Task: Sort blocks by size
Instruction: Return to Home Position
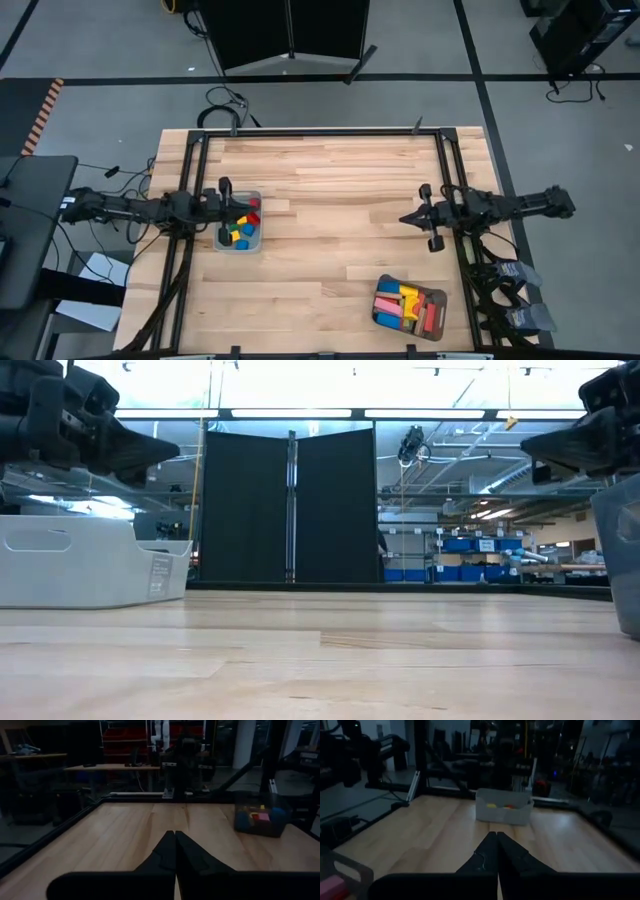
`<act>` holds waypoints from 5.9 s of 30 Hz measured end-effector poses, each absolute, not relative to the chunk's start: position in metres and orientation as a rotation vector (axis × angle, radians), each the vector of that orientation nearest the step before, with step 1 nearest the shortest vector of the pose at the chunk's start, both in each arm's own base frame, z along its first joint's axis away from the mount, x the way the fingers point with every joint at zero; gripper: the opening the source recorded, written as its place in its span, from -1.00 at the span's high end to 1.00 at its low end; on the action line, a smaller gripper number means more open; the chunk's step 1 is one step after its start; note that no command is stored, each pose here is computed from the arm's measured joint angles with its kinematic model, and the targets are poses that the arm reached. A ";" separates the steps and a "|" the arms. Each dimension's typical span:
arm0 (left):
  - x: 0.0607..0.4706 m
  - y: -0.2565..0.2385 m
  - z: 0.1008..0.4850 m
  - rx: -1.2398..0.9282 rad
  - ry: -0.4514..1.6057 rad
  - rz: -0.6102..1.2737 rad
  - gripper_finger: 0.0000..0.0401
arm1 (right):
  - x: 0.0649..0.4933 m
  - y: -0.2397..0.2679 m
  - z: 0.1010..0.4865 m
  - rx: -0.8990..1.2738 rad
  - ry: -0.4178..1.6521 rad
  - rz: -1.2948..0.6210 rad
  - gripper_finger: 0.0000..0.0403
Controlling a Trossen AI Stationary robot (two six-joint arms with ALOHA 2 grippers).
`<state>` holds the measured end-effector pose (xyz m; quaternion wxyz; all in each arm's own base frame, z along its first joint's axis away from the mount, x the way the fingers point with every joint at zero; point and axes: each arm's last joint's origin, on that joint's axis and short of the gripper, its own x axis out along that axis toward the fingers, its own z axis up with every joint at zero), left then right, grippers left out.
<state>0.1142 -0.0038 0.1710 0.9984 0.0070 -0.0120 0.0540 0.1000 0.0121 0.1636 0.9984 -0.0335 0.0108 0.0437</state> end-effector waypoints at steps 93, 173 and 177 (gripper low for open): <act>0.112 -0.001 0.149 -0.019 0.197 0.214 0.94 | 0.111 0.014 0.146 0.165 0.245 0.109 0.90; 0.112 -0.001 0.149 -0.019 0.197 0.213 0.93 | 0.111 0.015 0.146 0.165 0.245 0.109 0.90; 0.112 -0.001 0.149 -0.019 0.197 0.213 0.93 | 0.111 0.014 0.146 0.165 0.245 0.109 0.90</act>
